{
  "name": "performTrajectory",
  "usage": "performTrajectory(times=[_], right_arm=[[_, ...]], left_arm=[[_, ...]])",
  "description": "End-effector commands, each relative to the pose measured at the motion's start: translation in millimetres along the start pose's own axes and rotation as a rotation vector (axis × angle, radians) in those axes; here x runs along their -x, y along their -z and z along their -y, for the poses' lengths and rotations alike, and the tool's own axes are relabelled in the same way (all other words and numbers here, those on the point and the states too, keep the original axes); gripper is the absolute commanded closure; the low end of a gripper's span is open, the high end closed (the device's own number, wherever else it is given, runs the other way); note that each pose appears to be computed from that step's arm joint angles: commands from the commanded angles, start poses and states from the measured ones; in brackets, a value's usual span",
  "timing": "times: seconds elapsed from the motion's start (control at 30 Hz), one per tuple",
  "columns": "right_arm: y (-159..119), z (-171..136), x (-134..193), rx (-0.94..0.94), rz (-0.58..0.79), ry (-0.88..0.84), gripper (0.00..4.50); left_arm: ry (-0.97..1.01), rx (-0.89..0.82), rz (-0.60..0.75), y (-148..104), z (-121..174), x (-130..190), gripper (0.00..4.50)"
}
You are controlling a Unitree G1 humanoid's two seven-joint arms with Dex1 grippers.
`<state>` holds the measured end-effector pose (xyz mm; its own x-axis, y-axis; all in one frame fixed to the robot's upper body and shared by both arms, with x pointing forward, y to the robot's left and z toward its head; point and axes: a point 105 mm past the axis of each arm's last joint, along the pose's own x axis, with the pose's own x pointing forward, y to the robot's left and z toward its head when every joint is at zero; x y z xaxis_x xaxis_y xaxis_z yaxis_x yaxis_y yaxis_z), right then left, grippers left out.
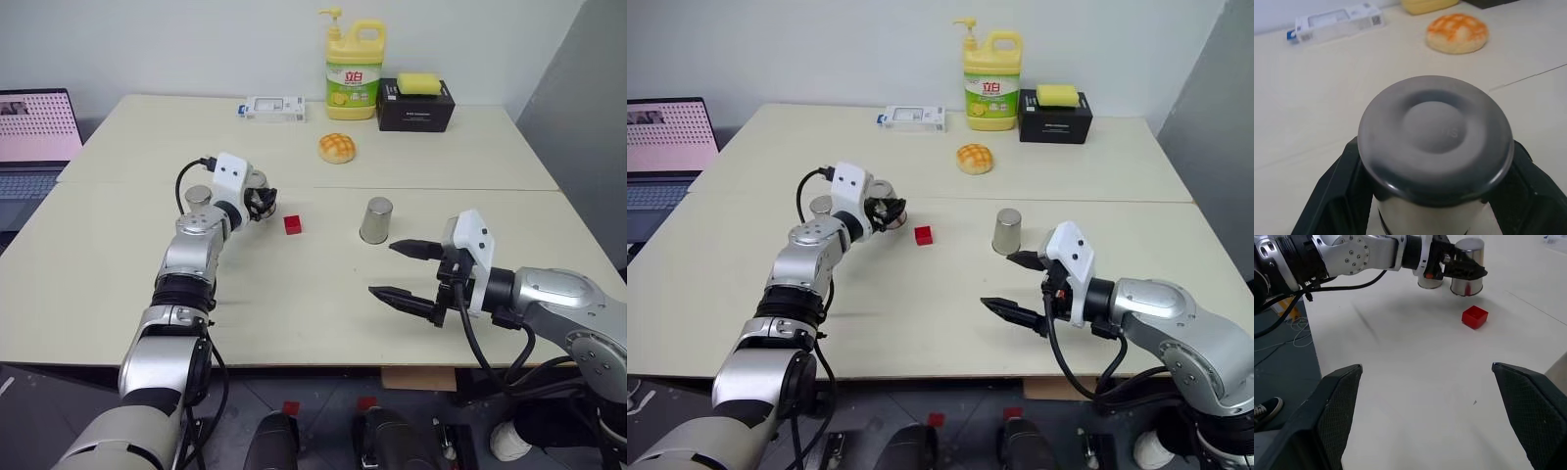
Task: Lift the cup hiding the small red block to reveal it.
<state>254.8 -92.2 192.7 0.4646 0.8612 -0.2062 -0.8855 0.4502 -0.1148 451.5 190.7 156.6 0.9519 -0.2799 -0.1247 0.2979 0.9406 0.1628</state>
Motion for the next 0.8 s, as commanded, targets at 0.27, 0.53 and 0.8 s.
performTrajectory(times=[0.27,0.53,0.8], right_arm=[[-11,-5,2,0.028,0.036,-0.011,0.00],[-10,-5,3,0.028,0.032,-0.010,0.00],[-11,-3,2,0.031,0.038,-0.004,0.00]], left_arm=[[-0.004,0.085,-0.005,1,-6,-2,1.07],[-0.006,0.093,0.035,-17,-9,0,0.03],[-0.015,0.032,0.196,-70,-7,10,0.03]])
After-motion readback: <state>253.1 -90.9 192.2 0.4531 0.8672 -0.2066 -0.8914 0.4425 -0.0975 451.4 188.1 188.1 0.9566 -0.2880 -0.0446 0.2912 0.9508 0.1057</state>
